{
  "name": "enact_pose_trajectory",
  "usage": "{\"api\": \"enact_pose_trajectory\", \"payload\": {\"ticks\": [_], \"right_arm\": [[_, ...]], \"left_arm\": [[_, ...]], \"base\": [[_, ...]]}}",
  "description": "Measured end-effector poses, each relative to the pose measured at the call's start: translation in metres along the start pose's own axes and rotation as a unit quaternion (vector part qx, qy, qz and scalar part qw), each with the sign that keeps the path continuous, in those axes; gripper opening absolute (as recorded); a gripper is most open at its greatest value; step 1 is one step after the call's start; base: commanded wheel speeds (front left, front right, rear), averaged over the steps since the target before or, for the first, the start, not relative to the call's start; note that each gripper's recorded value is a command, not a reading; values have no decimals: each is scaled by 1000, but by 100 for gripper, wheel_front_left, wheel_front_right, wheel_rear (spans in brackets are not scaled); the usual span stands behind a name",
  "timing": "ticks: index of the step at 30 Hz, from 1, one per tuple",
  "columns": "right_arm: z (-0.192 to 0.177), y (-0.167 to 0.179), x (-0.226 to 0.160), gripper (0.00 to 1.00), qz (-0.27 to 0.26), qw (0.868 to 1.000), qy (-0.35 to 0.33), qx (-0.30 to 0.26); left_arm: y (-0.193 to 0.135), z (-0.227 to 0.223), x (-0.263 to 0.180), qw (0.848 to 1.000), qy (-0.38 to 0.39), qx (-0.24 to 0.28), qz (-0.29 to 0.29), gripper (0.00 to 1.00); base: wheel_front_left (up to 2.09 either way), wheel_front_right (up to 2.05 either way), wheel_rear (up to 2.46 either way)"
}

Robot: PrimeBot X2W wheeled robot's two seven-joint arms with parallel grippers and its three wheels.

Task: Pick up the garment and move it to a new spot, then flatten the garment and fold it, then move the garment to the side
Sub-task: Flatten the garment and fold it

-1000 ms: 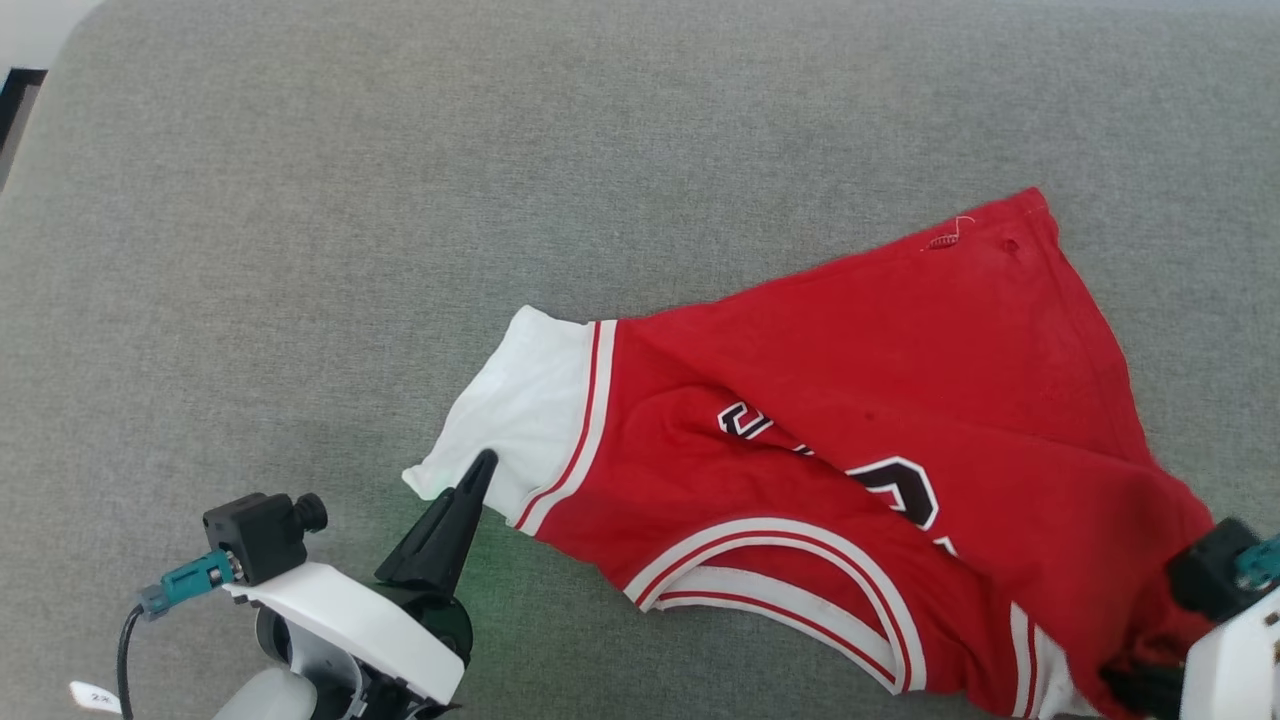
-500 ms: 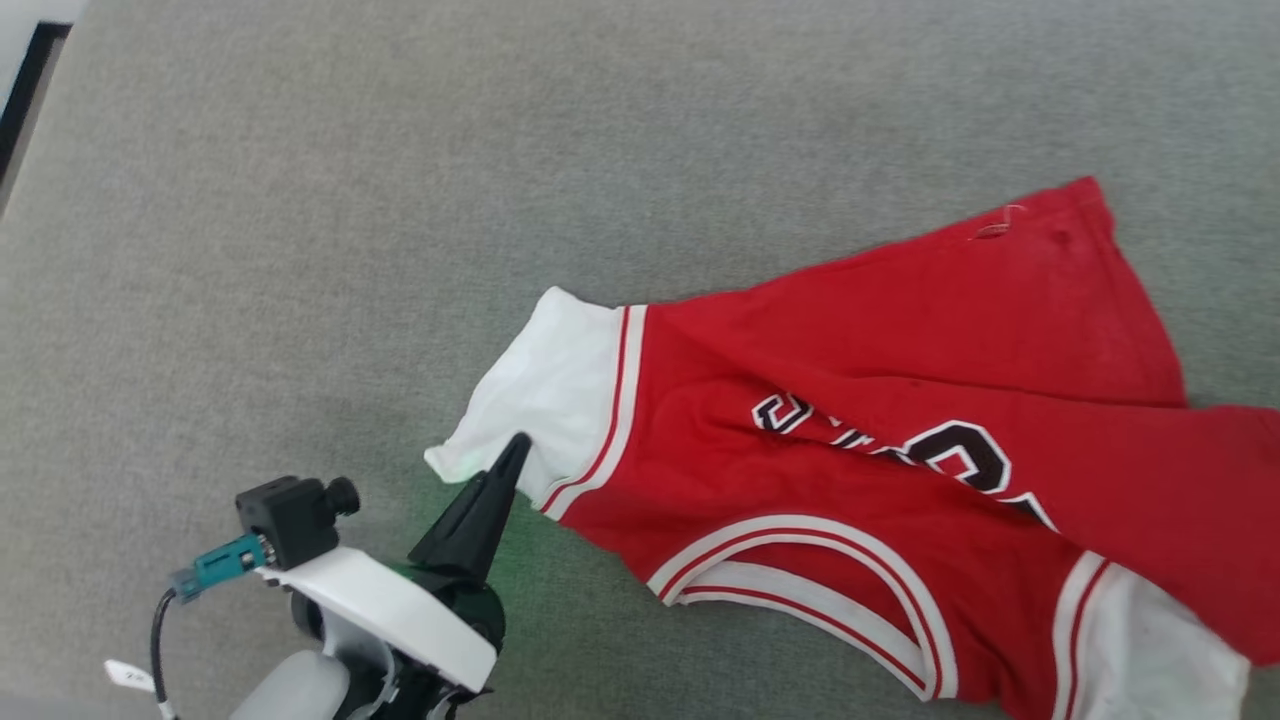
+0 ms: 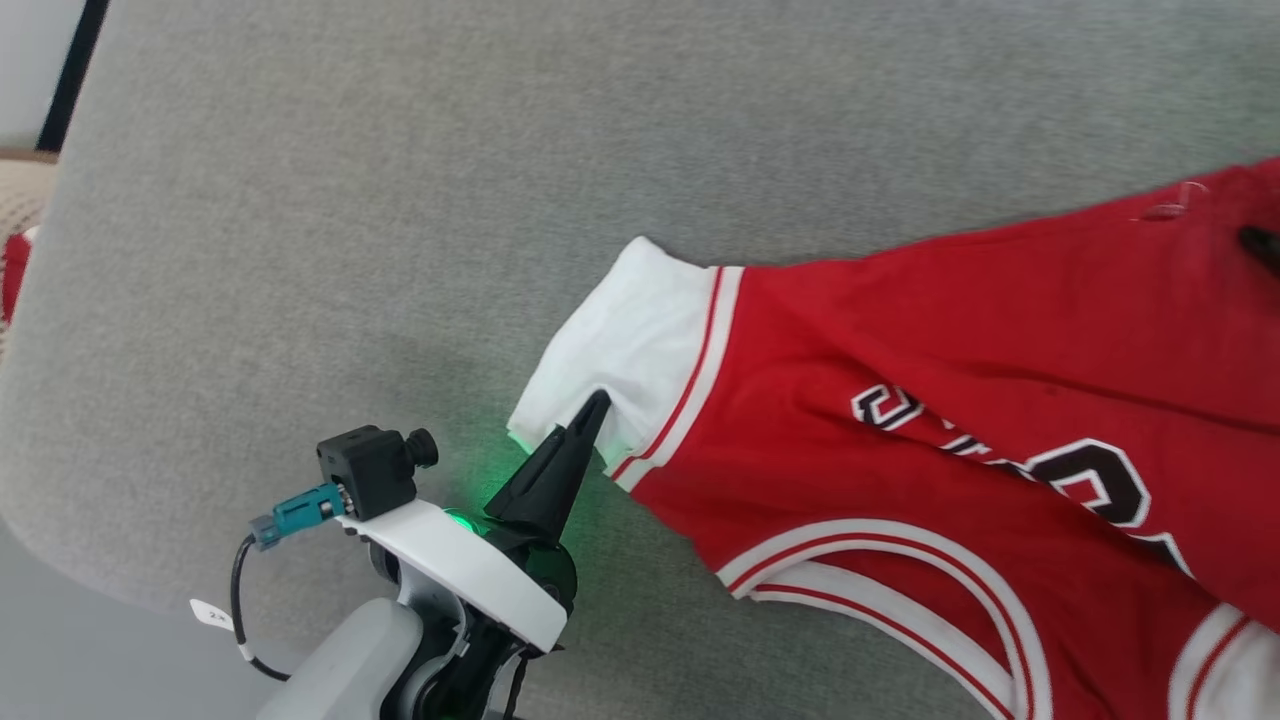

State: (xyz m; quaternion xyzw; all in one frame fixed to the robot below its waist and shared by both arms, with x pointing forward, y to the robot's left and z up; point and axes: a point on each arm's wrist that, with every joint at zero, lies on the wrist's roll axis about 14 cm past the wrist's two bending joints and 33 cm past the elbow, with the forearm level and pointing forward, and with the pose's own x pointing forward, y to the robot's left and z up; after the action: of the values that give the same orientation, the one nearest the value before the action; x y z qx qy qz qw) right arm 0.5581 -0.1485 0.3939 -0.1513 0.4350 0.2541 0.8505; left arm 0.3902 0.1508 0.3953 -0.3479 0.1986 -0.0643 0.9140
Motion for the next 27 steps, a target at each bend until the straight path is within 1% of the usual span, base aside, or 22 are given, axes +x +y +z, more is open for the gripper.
{"api": "enact_pose_trajectory", "payload": {"ticks": [2,4,5,6,7,8,9,12,14,16,19,21,23,25,27], "right_arm": [[-1,6,13,100,8,1000,21,-16],[-5,10,21,100,18,999,40,-19],[-6,12,23,87,24,998,47,-20],[-7,13,23,54,27,998,52,-22],[-7,13,23,38,27,998,52,-22],[-8,14,23,7,29,998,55,-20],[-8,15,22,0,31,998,55,-16],[-7,17,18,0,37,998,44,-5],[-1,14,15,0,33,999,23,7],[10,6,9,0,21,999,-9,23],[38,-21,-10,0,-12,995,-79,57],[59,-39,-27,0,-35,988,-129,76],[76,-61,-44,0,-62,978,-174,96],[94,-82,-62,0,-87,964,-221,116],[111,-101,-77,0,-107,949,-264,137]], "left_arm": [[7,-1,-2,1000,0,0,11,0],[11,-2,-4,1000,-1,-1,18,0],[11,-2,-4,1000,-3,-2,18,0],[12,-3,-5,1000,-3,-2,19,0],[12,-3,-5,1000,-3,-2,19,0],[12,-2,-5,1000,-4,-2,19,0],[12,-2,-6,1000,-6,-2,19,0],[10,0,-5,1000,-4,5,13,0],[8,8,0,1000,-2,28,1,0],[1,20,8,999,-5,51,-15,0],[-10,47,24,995,-21,85,-40,0],[-22,76,39,992,-46,99,-58,0],[-36,109,57,988,-74,116,-76,0],[-51,144,75,981,-104,137,-92,0],[-71,173,94,975,-123,148,-110,0]], "base": [[0,0,0],[0,0,0],[0,0,0],[0,0,0],[0,0,0],[0,0,0],[0,0,0],[0,0,0],[0,0,0],[0,0,0],[0,0,0],[0,0,0],[0,0,0],[0,0,0],[0,0,0]]}}
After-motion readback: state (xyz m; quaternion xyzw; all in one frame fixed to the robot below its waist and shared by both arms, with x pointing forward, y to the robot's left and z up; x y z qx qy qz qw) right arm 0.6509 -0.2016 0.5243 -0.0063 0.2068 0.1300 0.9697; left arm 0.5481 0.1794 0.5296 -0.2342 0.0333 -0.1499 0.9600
